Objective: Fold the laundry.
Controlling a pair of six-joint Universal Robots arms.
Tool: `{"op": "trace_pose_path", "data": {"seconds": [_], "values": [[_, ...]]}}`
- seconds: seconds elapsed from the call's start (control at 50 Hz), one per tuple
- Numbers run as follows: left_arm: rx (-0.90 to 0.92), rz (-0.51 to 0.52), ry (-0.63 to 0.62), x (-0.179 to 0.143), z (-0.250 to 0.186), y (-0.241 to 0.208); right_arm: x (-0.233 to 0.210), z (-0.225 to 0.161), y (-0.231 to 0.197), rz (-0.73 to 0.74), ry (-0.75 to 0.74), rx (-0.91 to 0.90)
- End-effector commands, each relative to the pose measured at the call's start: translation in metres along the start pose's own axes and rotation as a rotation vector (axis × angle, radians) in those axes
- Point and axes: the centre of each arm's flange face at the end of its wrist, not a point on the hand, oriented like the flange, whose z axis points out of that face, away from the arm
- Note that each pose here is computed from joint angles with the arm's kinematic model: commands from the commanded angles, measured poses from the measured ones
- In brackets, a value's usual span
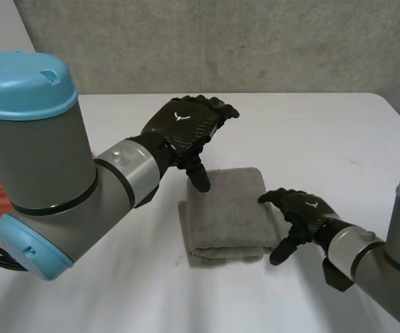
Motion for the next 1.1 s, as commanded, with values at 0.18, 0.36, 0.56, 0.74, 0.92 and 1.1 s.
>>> {"op": "trace_pose_path", "data": {"seconds": [0.18,0.36,0.56,0.74,0.92,1.1], "values": [[-0.021,-0.008,0.0,0.0,-0.001,0.007,-0.016,0.006,0.014,-0.058,0.055,0.044],[-0.033,-0.01,0.001,0.0,-0.001,0.011,-0.01,0.004,0.019,-0.03,0.073,0.025],[-0.042,-0.012,0.002,0.0,-0.001,0.014,-0.002,0.011,0.022,-0.016,0.083,0.011],[-0.045,-0.012,0.001,0.0,-0.001,0.015,-0.001,0.01,0.023,-0.013,0.086,0.009],[-0.051,-0.014,-0.001,-0.001,-0.001,0.017,0.011,-0.002,-0.004,-0.005,0.125,0.099],[-0.054,-0.015,0.001,0.0,-0.001,0.018,0.018,-0.008,-0.01,0.04,0.118,0.116]]}}
